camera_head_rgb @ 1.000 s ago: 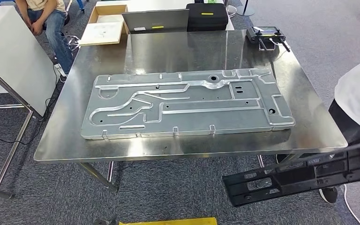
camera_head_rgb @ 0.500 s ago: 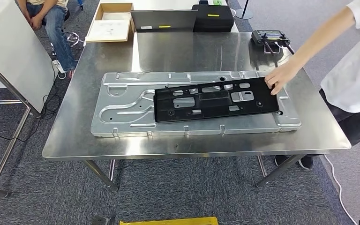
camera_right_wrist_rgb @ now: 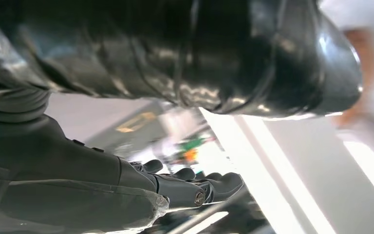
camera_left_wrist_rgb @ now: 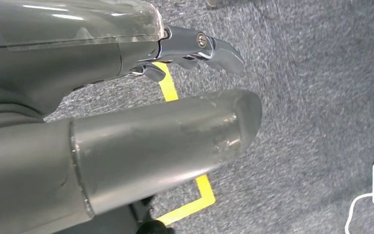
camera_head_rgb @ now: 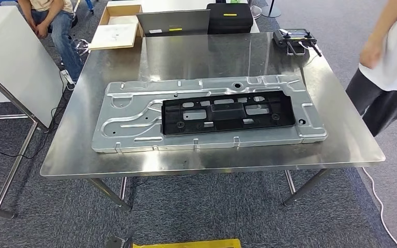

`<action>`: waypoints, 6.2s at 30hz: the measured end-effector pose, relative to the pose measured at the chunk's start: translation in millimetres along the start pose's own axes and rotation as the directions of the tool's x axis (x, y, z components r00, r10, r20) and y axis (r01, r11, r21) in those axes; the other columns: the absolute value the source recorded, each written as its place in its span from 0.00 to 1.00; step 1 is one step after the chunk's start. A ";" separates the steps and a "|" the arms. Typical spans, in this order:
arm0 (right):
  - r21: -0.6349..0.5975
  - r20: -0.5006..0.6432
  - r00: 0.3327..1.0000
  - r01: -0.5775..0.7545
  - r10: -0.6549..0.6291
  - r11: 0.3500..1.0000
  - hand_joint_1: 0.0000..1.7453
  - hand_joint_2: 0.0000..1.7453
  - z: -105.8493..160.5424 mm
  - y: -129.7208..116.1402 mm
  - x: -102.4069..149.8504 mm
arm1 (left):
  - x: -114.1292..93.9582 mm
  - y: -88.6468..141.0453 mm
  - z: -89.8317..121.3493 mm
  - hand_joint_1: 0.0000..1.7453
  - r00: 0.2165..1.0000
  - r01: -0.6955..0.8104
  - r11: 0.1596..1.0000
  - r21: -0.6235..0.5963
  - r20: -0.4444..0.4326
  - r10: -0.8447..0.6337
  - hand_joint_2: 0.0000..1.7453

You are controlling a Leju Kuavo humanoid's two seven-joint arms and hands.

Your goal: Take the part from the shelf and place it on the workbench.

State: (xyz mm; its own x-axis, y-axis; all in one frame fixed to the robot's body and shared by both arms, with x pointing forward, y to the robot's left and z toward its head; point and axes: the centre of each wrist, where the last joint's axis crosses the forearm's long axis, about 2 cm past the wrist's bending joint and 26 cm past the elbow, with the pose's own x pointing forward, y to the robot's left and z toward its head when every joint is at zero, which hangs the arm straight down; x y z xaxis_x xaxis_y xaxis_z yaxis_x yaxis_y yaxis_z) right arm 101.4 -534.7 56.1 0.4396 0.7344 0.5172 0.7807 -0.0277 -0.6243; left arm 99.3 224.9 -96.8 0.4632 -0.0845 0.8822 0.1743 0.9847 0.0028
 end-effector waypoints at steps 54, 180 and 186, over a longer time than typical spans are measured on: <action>0.393 0.590 0.752 0.051 -0.294 0.918 0.00 0.00 -219.4 36.4 143.4 | 13.8 -4.7 -15.2 0.00 0.999 0.051 0.988 -0.145 0.026 -0.048 0.00; 0.567 -0.816 0.523 0.642 0.246 0.516 0.00 1.00 233.8 64.1 31.8 | 1.5 -5.2 -0.7 0.00 0.992 0.081 0.979 0.187 -0.113 -0.061 0.00; 0.554 -0.828 0.506 0.673 0.241 0.489 0.00 1.00 236.1 64.8 34.2 | 2.0 -4.9 -1.2 0.00 0.990 0.090 0.979 0.182 -0.119 -0.069 0.00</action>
State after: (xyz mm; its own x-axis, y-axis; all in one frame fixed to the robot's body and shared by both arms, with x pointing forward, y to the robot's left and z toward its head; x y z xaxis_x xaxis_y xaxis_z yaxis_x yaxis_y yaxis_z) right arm 62.2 -351.3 -104.9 0.7785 -0.1966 0.5961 0.4320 0.8568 -0.2817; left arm 100.5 219.7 -95.6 0.5504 -0.1700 0.8174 0.0545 0.9843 0.1680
